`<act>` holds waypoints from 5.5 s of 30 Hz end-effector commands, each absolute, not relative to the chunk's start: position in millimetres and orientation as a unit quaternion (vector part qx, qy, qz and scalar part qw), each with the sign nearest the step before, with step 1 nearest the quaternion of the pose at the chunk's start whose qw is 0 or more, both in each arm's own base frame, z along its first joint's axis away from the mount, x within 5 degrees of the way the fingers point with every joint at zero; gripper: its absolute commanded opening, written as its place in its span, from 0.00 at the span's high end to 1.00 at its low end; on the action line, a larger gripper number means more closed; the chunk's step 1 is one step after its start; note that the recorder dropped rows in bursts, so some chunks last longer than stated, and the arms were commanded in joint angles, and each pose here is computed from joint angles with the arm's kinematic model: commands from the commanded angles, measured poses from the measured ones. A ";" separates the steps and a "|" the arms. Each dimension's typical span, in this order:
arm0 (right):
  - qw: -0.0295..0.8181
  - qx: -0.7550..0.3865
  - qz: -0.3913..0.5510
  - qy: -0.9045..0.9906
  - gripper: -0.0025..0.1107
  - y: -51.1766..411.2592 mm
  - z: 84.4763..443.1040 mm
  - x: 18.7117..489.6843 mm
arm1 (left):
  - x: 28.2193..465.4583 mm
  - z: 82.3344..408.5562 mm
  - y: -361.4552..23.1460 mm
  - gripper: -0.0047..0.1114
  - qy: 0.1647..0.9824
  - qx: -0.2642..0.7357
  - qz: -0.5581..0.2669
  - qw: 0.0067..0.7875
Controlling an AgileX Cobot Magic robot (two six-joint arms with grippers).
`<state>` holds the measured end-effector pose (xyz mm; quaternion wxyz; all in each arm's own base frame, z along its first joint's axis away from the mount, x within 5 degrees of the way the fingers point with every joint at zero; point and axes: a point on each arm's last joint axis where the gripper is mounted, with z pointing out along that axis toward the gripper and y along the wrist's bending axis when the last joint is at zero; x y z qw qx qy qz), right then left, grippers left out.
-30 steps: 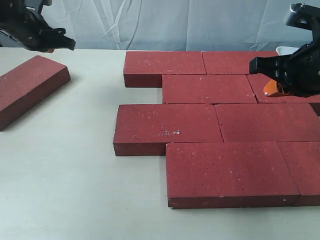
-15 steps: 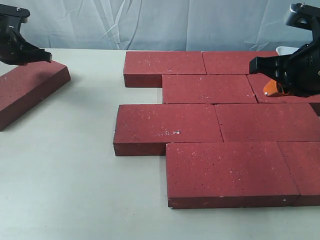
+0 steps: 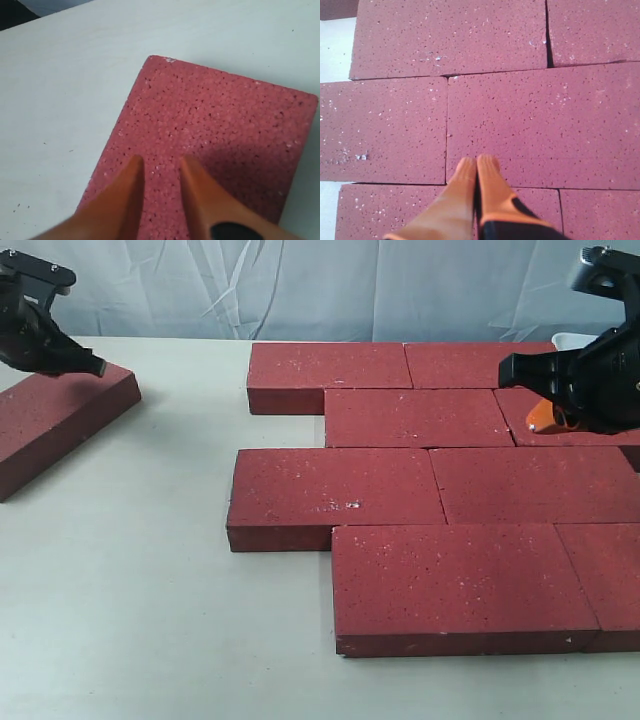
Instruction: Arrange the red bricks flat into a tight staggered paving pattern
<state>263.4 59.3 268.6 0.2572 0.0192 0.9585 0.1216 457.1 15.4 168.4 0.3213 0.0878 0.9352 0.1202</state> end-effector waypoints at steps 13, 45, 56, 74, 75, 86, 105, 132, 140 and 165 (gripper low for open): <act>0.266 0.021 0.121 0.956 0.99 57.4 270.2 263.0 | 452.2 163.1 43.4 0.58 0.945 0.104 0.032 0.308; 0.265 0.021 0.121 0.956 0.99 57.5 270.2 263.0 | 404.3 129.7 0.4 0.58 0.825 0.503 -0.222 0.126; 0.265 0.021 0.121 0.956 0.99 57.5 270.2 263.0 | 429.8 130.3 7.8 0.58 0.733 0.634 -0.065 0.237; 0.265 0.021 0.121 0.956 0.99 57.5 270.2 263.0 | 427.4 127.7 -61.7 0.58 0.583 0.783 -0.017 0.215; 0.265 0.021 0.121 0.956 0.99 57.5 270.2 263.0 | 426.4 127.6 -63.1 0.58 0.582 0.785 -0.021 0.213; 0.265 0.021 0.121 0.956 0.99 57.5 270.2 263.0 | 415.5 140.4 -85.5 0.58 0.558 0.800 -0.057 0.213; 0.265 0.021 0.121 0.956 0.99 57.5 270.2 263.0 | 435.6 145.6 -100.8 0.58 0.639 0.705 -0.013 0.307; 0.265 0.022 0.122 0.956 0.99 57.6 270.2 263.0 | 442.5 197.5 -58.0 0.58 0.708 0.611 0.056 0.350; 0.265 0.021 0.121 0.956 0.99 57.5 270.2 263.0 | 458.9 166.8 -23.8 0.58 0.774 0.520 0.080 0.351; 0.265 0.021 0.121 0.956 0.99 57.5 270.2 263.0 | 450.8 150.9 -7.1 0.96 0.822 0.488 0.041 0.290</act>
